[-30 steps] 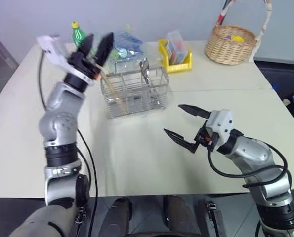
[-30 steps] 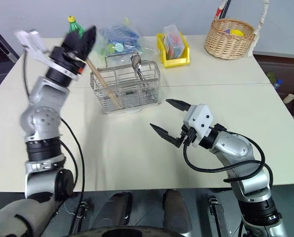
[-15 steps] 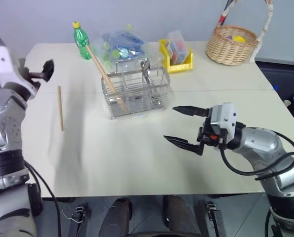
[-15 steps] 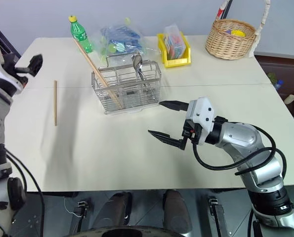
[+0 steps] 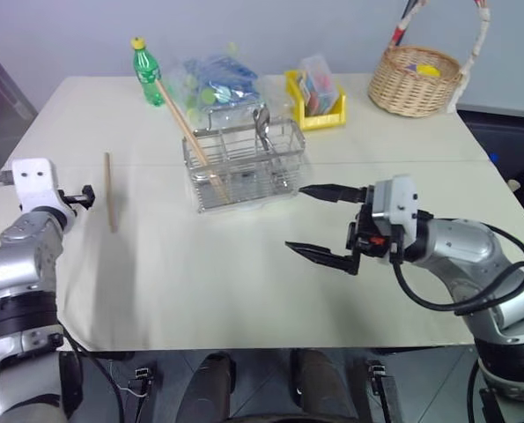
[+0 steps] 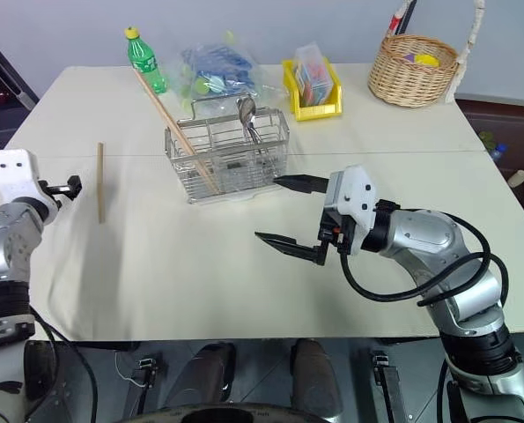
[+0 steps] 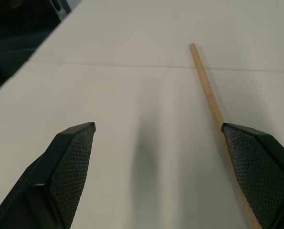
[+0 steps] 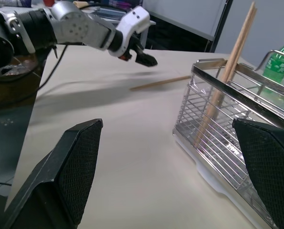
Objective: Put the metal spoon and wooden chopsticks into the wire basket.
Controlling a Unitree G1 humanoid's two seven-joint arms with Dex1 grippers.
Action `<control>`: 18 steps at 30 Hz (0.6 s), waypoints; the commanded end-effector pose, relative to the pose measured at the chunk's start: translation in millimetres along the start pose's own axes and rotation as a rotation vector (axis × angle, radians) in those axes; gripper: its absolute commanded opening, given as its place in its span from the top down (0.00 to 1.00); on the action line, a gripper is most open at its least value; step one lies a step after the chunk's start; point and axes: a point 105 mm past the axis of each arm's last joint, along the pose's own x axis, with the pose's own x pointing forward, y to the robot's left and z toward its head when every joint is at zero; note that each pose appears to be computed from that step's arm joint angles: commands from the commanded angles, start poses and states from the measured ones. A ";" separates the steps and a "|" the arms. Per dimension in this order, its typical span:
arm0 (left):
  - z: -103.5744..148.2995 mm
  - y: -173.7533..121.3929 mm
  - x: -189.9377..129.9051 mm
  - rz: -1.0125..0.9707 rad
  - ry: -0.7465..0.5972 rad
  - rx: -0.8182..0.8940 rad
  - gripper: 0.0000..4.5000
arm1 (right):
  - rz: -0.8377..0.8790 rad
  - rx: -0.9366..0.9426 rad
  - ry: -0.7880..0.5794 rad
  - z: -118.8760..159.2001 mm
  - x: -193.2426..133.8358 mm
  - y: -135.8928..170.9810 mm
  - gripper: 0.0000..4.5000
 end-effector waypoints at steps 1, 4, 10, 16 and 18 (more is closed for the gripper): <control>11.9 -9.8 0.7 -0.010 -0.034 0.013 0.01 | 0.006 -0.034 -0.037 13.4 -0.2 4.4 0.00; -3.1 -19.7 4.6 -0.015 0.024 0.020 0.01 | -0.007 -0.029 -0.036 13.6 -0.9 5.5 0.00; -13.5 -26.3 16.0 0.039 0.119 -0.019 0.01 | -0.031 -0.023 -0.033 13.5 -1.3 5.3 0.00; 2.9 -29.3 30.5 0.064 0.125 -0.051 0.01 | -0.054 -0.015 -0.035 12.5 0.2 5.1 0.00; 1.9 -30.8 33.0 0.065 0.155 -0.074 0.01 | -0.060 -0.014 -0.035 12.6 0.2 5.1 0.00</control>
